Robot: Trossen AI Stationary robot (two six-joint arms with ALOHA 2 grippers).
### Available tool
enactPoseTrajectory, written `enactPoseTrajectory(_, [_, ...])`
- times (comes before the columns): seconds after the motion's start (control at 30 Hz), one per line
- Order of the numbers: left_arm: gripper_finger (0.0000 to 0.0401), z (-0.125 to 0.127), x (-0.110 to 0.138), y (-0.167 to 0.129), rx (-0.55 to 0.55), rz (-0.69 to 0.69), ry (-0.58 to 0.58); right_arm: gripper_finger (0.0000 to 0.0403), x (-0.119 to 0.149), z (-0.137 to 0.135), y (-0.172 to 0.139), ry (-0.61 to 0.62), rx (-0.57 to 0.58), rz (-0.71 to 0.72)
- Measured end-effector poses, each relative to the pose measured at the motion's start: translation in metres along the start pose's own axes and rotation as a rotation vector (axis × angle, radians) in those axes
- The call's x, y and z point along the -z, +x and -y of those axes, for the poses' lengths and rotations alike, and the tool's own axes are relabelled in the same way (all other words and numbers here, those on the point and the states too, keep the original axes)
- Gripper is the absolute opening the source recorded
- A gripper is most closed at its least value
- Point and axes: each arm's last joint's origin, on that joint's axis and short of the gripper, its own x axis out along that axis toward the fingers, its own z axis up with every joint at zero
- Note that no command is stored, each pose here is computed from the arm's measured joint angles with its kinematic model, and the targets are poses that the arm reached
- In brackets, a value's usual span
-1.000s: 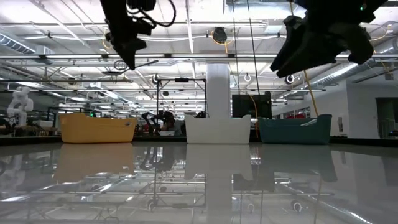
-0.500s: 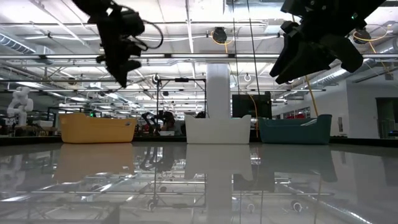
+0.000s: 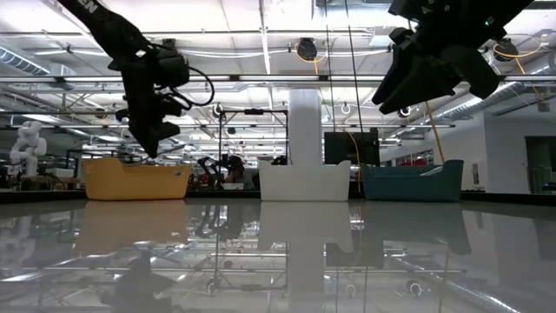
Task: Sort silverware by color (type)
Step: Put the black spoon into the orange bin, then return to Home Position
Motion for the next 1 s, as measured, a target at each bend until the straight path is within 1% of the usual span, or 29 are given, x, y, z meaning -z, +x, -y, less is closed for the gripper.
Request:
enactPoseTrajectory(0.23, [0.0001, 0.001, 0.010, 0.002, 0.003, -0.074, 0.010, 0.0148, 0.000, 0.004, 0.003, 0.005, 0.011, -0.008])
enactPoseTrajectory(0.53, [0.0004, 0.002, 0.012, 0.002, 0.001, -0.097, -0.020, 0.0148, -0.003, 0.010, 0.007, 0.005, 0.029, 0.012])
enactPoseTrajectory(0.7, [0.0031, 0.001, 0.013, 0.002, -0.013, -0.106, -0.091, 0.0148, -0.003, 0.010, 0.007, -0.013, 0.030, 0.016])
enactPoseTrajectory(0.83, [0.0059, 0.000, 0.014, 0.002, -0.066, -0.115, -0.149, 0.0148, -0.003, 0.010, 0.007, -0.024, 0.030, 0.016])
enactPoseTrajectory(1.0, [0.0079, 0.000, 0.015, 0.002, -0.071, -0.121, -0.156, 0.0148, -0.003, 0.010, 0.007, -0.029, 0.030, 0.018])
